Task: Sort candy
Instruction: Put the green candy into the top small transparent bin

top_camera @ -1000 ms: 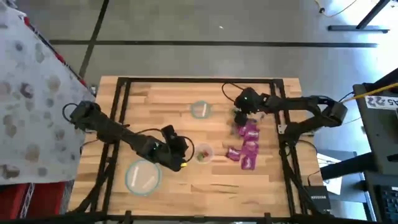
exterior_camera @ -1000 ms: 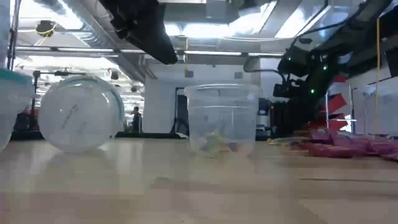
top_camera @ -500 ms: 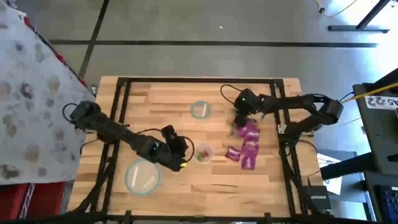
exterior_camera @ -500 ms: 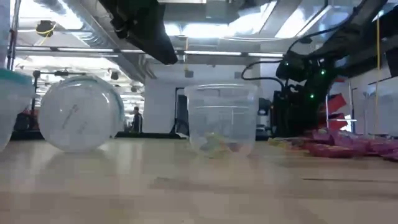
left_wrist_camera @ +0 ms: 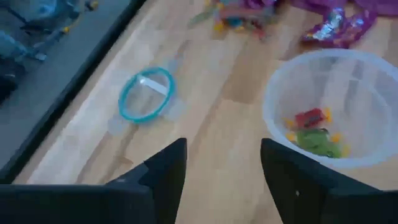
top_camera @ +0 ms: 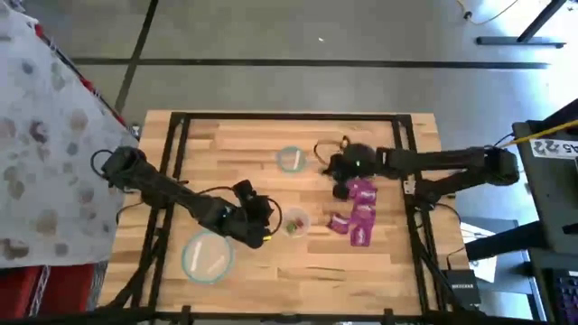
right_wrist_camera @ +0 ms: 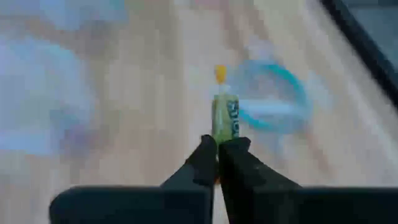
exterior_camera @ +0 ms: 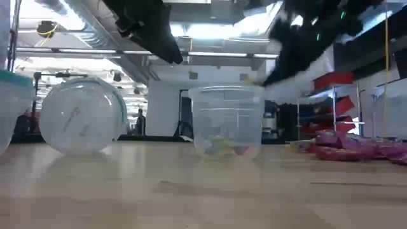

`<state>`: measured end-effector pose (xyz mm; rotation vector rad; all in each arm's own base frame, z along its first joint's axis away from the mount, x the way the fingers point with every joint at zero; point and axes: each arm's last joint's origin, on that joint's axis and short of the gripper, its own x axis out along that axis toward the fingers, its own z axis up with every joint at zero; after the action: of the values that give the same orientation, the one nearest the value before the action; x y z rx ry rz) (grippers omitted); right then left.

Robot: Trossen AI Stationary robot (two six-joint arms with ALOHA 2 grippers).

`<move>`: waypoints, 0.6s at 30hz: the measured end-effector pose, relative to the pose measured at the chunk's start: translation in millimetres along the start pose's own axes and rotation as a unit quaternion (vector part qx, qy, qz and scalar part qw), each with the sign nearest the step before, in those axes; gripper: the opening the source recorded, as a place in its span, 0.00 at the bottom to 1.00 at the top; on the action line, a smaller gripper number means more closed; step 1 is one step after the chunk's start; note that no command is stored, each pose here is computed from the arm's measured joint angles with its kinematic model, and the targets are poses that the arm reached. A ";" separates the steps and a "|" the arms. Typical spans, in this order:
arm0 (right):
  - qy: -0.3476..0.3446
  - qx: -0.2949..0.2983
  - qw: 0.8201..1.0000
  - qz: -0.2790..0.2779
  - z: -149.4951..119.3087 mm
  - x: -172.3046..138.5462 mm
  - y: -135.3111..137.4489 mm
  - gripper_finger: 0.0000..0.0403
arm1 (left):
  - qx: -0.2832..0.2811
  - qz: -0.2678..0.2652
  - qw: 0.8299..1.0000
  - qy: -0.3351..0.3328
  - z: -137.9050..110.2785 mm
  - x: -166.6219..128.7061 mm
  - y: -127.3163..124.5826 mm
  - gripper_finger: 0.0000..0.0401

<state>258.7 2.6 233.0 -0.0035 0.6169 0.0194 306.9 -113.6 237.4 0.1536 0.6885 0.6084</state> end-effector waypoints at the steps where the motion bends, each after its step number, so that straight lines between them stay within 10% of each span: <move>1: -0.006 -0.011 1.000 0.020 4.7 3.2 12.6 0.00 | 0.000 0.005 1.000 -0.003 0.2 0.0 0.3 0.47; 9: -0.002 -0.058 0.993 0.101 28.5 34.0 75.6 0.00 | 0.000 0.023 1.000 -0.014 0.9 -0.1 1.3 0.47; 18: 0.056 -0.076 0.993 0.076 21.8 63.7 80.3 0.07 | -0.006 0.020 1.000 -0.015 -0.1 -2.1 -0.3 0.47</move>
<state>321.7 84.2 214.1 -0.1055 0.7250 0.2138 305.7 -115.1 238.4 0.1649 0.6543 0.6470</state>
